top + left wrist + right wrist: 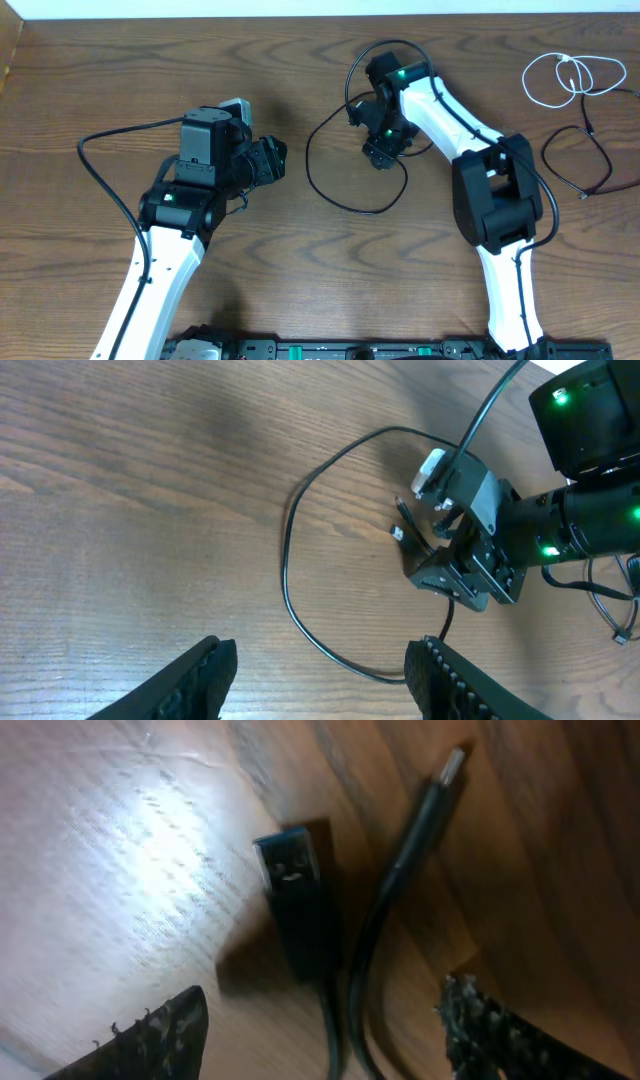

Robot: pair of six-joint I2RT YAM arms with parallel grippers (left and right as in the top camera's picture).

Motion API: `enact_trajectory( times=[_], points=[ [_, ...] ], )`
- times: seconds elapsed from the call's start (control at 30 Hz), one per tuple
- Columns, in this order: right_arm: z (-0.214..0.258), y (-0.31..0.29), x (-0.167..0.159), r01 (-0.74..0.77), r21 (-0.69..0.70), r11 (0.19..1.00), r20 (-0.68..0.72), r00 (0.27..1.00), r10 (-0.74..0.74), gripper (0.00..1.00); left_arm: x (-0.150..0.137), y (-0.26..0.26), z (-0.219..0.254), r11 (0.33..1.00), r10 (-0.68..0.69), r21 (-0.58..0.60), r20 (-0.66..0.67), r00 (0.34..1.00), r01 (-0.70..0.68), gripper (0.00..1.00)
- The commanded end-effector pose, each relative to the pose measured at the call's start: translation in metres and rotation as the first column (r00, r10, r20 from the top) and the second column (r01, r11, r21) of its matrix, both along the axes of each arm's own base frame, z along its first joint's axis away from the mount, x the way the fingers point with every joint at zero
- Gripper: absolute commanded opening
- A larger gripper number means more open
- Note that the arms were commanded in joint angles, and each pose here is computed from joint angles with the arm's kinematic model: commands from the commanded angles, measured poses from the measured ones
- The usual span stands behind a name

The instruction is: Untangle cables

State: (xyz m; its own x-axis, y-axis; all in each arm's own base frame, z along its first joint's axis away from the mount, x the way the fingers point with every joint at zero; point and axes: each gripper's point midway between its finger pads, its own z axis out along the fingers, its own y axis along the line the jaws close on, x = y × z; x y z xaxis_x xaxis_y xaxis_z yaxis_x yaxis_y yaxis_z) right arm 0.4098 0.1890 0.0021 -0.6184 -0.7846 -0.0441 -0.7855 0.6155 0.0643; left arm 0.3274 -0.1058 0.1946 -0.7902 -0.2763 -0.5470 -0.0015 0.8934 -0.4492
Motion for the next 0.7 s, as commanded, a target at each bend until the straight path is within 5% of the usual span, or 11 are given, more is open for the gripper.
enact_trajectory(
  times=[0.0, 0.53, 0.67],
  points=[
    [-0.018, -0.006, -0.011, 0.018, -0.039, 0.999, -0.036, 0.999, -0.019, 0.71, 0.003, 0.002, 0.010, 1.000, -0.004, 0.011, 0.032, 0.999, 0.004, 0.60],
    [-0.055, -0.039, -0.037, 0.118, -0.214, 0.970, -0.042, 0.991, -0.130, 0.57, 0.003, 0.002, 0.010, 1.000, -0.004, 0.011, 0.033, 0.999, 0.004, 0.60],
    [-0.059, -0.036, -0.040, 0.165, -0.206, 0.965, -0.039, 0.984, -0.176, 0.39, 0.004, 0.002, 0.010, 1.000, -0.004, 0.011, 0.034, 0.999, 0.003, 0.60]
  ],
)
